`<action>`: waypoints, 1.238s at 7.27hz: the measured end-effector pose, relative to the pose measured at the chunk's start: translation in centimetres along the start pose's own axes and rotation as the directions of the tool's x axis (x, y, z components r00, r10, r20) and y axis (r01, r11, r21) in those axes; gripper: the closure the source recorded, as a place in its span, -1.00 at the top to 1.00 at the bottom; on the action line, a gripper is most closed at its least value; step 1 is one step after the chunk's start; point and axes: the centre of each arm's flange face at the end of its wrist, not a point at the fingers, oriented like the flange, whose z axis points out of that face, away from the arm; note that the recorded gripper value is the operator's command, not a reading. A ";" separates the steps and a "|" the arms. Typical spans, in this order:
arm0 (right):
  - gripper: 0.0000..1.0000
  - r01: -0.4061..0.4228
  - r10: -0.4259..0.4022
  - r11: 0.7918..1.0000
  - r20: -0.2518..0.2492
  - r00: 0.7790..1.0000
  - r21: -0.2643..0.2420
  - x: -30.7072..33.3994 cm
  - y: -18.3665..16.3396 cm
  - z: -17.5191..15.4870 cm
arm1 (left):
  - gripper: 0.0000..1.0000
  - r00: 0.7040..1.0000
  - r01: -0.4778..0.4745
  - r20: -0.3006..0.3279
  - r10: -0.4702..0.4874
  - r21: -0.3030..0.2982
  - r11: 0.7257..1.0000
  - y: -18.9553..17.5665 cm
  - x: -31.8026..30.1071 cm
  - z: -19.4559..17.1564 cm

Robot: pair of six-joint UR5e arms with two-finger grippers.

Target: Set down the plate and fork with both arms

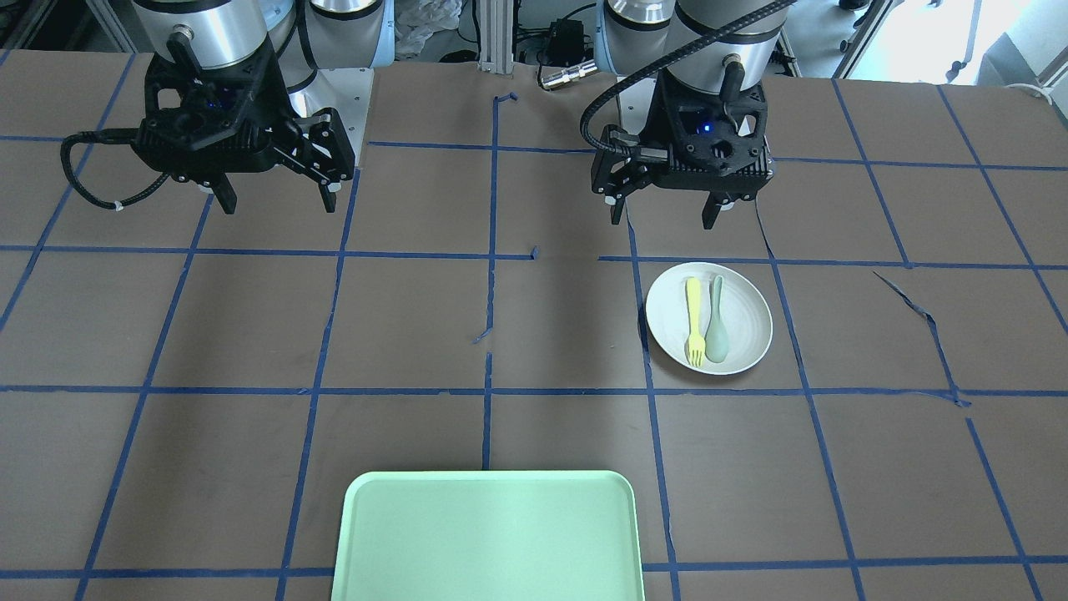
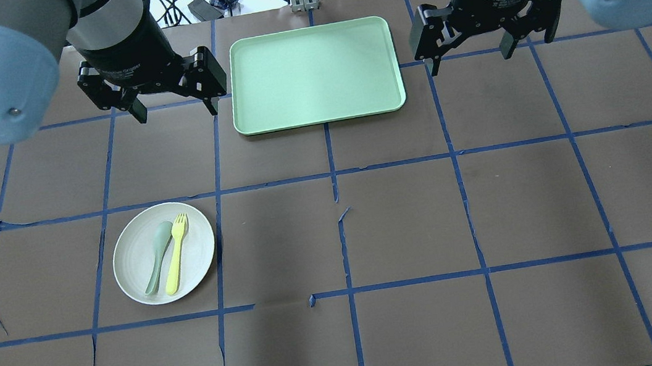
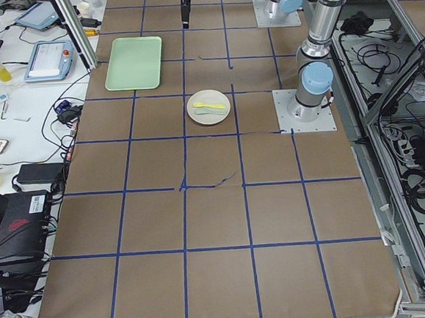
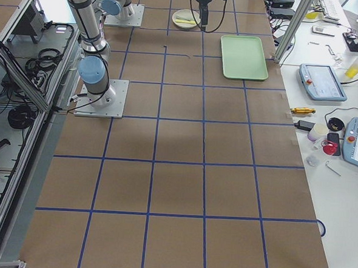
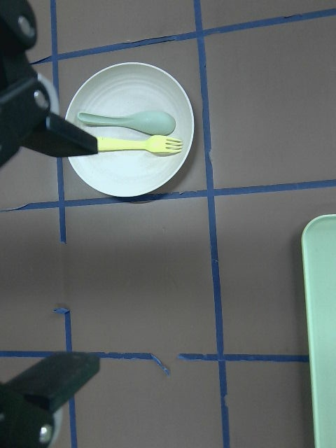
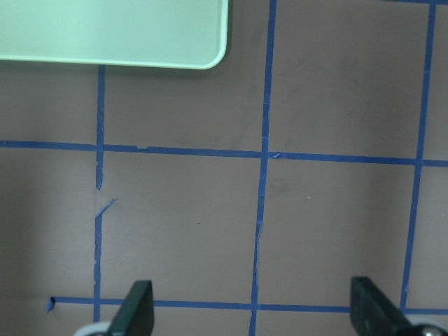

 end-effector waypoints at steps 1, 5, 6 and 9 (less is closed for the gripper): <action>1.00 0.001 -0.001 1.000 0.000 1.000 -0.001 0.0 0.0 0.0 | 1.00 1.000 -0.001 -0.002 0.001 0.000 1.000 0.0 0.0 0.0; 1.00 0.002 -0.002 1.000 0.001 1.000 -0.003 0.0 0.1 0.1 | 1.00 1.000 -0.002 -0.010 0.002 -0.003 1.000 -0.2 0.1 0.1; 1.00 0.001 -0.001 1.000 0.001 1.000 -0.003 0.0 0.1 0.1 | 1.00 1.000 -0.003 -0.010 0.003 -0.005 1.000 -0.2 0.1 0.2; 1.00 -0.001 0.001 1.000 0.001 1.000 0.000 0.0 0.0 0.0 | 1.00 1.000 -0.005 -0.006 0.005 -0.006 1.000 -0.2 0.1 0.3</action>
